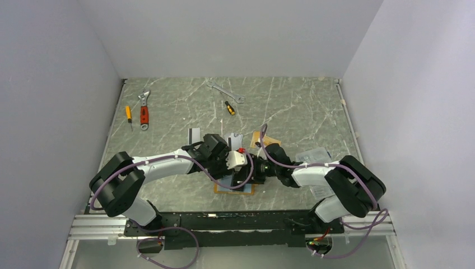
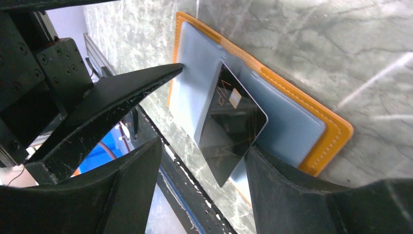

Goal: Put the credit cards into the card holder
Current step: Insert the credit card into the card holder.

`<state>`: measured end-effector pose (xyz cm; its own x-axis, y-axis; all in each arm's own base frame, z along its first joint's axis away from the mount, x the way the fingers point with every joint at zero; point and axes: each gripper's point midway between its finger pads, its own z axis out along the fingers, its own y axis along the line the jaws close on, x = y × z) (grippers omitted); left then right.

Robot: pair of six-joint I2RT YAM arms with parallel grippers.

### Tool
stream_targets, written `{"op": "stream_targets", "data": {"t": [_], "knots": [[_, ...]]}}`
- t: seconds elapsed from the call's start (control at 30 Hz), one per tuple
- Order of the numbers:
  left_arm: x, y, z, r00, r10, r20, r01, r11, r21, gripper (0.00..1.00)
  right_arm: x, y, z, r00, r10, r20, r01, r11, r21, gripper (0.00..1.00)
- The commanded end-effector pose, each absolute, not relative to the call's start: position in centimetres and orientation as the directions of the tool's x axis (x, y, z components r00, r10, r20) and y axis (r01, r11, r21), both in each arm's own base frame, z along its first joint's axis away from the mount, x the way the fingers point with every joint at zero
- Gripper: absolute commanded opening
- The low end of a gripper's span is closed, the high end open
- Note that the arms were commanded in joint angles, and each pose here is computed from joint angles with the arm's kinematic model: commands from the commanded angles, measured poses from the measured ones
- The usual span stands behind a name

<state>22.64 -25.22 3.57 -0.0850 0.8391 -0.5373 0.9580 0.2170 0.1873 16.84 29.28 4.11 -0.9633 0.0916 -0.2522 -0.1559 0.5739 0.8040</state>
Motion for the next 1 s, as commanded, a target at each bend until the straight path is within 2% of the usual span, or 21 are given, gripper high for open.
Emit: {"op": "stream_targets", "data": {"t": [0.0, 0.07, 0.23, 0.3, 0.47, 0.57, 0.73, 0.97], "knots": [[21.5, -23.4, 2.2, -0.123, 0.871, -0.476, 0.962, 0.223, 0.159, 0.63, 14.9, 26.3, 1.0, -0.978, 0.070, -0.194, -0.094, 0.684, 0.723, 0.64], [21.5, -23.4, 2.3, -0.125, 0.869, -0.478, 0.962, 0.224, 0.156, 0.63, 15.0, 26.3, 1.1, -0.977, 0.083, -0.194, -0.087, 0.680, 0.728, 0.61], [21.3, -23.5, 2.4, -0.127, 0.868, -0.480, 0.964, 0.222, 0.148, 0.63, 14.8, 26.9, 1.0, -0.981, 0.083, -0.178, -0.081, 0.658, 0.749, 0.33], [21.3, -23.5, 2.4, -0.124, 0.868, -0.481, 0.964, 0.220, 0.148, 0.63, 14.9, 27.0, 1.0, -0.980, 0.087, -0.179, -0.079, 0.658, 0.749, 0.30], [21.1, -23.5, 2.5, -0.125, 0.866, -0.485, 0.966, 0.218, 0.142, 0.63, 15.6, 27.0, 1.2, -0.977, 0.062, -0.202, -0.101, 0.702, 0.705, 0.31], [21.1, -23.6, 2.6, -0.125, 0.862, -0.491, 0.966, 0.219, 0.140, 0.63, 16.3, 27.0, 1.8, -0.968, 0.046, -0.246, -0.132, 0.740, 0.660, 0.37], [21.0, -23.6, 2.9, -0.128, 0.855, -0.502, 0.964, 0.225, 0.138, 0.63, 16.4, 27.2, 1.5, -0.959, 0.014, -0.284, -0.155, 0.812, 0.563, 0.36], [20.8, -23.6, 3.4, -0.133, 0.840, -0.526, 0.964, 0.232, 0.127, 0.63, 16.0, 27.9, 0.9, -0.953, -0.007, -0.303, -0.165, 0.851, 0.499, 0.48]]}}
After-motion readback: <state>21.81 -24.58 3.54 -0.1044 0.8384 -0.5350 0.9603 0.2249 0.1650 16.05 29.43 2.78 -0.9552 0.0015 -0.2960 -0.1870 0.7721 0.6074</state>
